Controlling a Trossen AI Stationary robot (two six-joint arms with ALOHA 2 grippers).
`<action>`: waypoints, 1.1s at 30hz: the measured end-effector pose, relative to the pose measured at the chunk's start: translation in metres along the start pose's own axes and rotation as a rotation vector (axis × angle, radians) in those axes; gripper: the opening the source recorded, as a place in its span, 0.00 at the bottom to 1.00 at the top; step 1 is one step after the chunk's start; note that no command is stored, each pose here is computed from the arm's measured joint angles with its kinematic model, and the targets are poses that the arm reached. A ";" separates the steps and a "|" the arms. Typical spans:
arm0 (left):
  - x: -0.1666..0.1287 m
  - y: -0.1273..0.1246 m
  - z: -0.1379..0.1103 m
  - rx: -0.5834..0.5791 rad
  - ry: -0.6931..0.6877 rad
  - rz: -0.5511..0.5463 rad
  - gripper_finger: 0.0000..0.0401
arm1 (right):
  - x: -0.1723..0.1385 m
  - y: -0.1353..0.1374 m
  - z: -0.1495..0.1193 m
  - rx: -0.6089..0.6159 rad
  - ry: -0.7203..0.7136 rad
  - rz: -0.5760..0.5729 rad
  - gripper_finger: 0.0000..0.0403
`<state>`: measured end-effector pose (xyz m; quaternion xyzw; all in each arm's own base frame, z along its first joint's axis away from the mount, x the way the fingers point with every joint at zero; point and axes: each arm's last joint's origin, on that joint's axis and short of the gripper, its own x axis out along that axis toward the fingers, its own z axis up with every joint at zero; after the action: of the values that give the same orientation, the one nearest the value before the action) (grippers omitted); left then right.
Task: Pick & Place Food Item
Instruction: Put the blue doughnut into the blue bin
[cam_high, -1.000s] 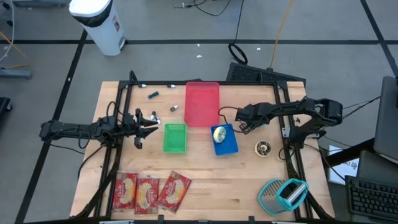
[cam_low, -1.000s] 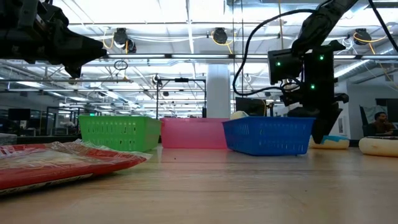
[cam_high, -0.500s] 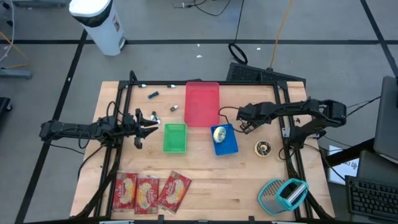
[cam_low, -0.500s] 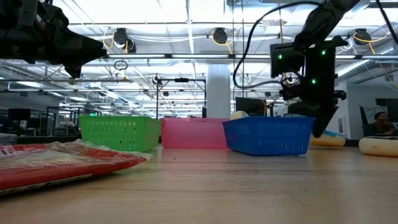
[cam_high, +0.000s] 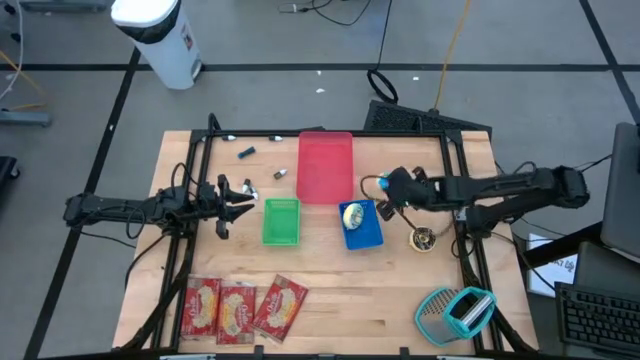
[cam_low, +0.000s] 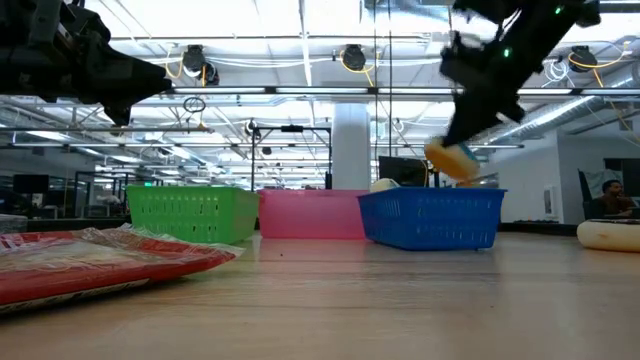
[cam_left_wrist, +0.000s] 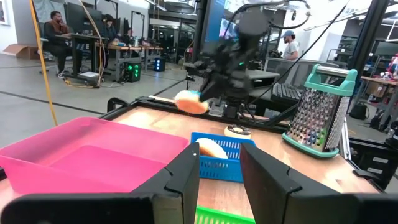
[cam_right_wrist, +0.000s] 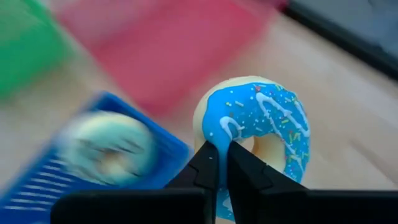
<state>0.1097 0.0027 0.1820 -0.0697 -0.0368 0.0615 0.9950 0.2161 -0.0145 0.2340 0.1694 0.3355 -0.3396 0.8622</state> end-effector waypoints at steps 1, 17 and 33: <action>0.000 0.000 0.000 0.000 0.000 0.000 0.29 | -0.004 0.008 -0.001 -0.015 -0.040 0.025 0.02; 0.000 0.000 0.000 0.000 0.000 0.000 0.29 | -0.004 0.087 -0.059 -0.193 -0.230 0.042 0.02; 0.000 0.000 0.000 0.000 0.000 0.000 0.29 | 0.025 0.101 -0.082 -0.256 -0.178 0.010 0.02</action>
<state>0.1096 0.0027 0.1820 -0.0695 -0.0370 0.0613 0.9950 0.2628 0.0882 0.1647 0.0290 0.2975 -0.3034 0.9048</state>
